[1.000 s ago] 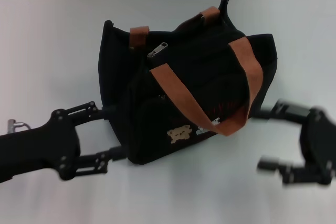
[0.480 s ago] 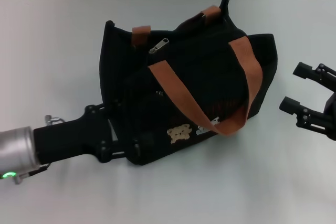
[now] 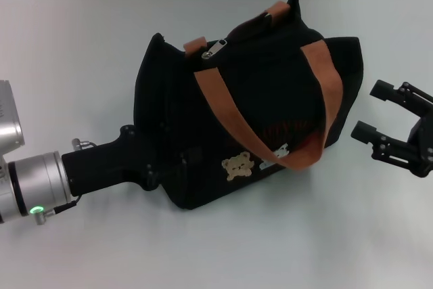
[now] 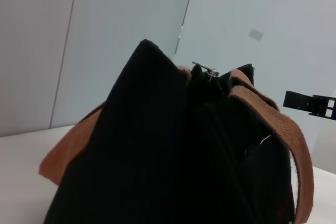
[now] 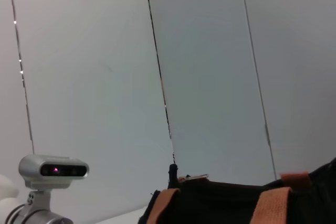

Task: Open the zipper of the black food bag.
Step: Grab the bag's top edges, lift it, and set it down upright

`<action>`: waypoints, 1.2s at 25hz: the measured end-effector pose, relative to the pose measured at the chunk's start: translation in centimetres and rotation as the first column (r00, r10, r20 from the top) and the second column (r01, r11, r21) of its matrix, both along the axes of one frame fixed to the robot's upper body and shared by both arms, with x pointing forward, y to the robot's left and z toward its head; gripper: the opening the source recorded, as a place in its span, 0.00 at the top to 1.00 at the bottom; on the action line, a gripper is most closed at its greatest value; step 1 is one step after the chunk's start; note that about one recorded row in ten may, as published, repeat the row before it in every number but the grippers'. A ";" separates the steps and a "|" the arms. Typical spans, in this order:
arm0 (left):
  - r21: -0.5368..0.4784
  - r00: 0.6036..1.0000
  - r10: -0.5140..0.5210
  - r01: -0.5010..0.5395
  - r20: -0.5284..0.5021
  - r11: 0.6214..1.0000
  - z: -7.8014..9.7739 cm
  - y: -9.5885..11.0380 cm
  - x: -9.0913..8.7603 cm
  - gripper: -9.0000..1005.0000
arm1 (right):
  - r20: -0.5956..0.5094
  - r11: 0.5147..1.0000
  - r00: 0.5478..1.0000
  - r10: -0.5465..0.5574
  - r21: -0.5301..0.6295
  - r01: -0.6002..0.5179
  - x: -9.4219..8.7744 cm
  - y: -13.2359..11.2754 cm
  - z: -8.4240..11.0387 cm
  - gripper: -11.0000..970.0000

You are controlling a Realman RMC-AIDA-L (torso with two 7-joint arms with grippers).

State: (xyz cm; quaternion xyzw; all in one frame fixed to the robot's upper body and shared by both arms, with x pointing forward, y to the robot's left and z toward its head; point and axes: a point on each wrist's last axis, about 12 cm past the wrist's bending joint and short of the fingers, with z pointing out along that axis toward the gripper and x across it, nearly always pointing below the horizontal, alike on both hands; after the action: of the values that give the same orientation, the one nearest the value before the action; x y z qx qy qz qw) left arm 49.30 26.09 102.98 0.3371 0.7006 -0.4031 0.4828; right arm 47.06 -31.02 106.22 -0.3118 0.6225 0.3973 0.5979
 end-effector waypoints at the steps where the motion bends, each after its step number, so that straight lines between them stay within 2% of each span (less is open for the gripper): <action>1: 0.000 1.000 0.006 -0.006 0.001 1.000 0.0 0.2 -0.1 0.35 | 0.000 1.000 1.000 -0.001 -0.002 0.001 0.1 0.0 0.0 0.13; 3: 0.001 1.000 0.008 -0.008 0.004 1.000 0.0 0.3 -0.1 0.38 | 0.000 1.000 1.000 0.000 -0.002 0.000 0.2 0.1 0.0 0.13; 7: 0.008 1.000 0.014 -0.015 0.018 1.000 0.0 0.8 -0.4 0.60 | -0.006 1.000 1.000 -0.006 -0.003 0.006 0.4 0.3 -0.1 0.13; 17: -0.017 0.998 0.021 -0.021 0.057 1.000 0.7 1.8 -0.8 0.78 | -0.009 1.000 1.000 -0.006 -0.007 0.006 0.6 0.3 -0.1 0.13; 24: -0.012 0.989 0.060 -0.059 0.135 0.998 1.4 3.3 -0.9 0.91 | -0.015 1.000 1.000 -0.014 -0.009 0.014 0.6 0.3 -0.2 0.13; 30: -0.001 0.985 0.071 -0.071 0.160 0.997 2.0 4.2 -0.6 0.91 | -0.017 1.000 1.000 -0.014 -0.005 0.014 0.7 0.4 -0.2 0.13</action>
State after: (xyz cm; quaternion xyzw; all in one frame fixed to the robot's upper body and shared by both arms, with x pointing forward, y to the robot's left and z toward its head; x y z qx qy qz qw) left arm 48.71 30.26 104.98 0.3443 0.6722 -0.3556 0.5505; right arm 47.74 -30.58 105.99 -0.3056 0.6307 0.3942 0.5945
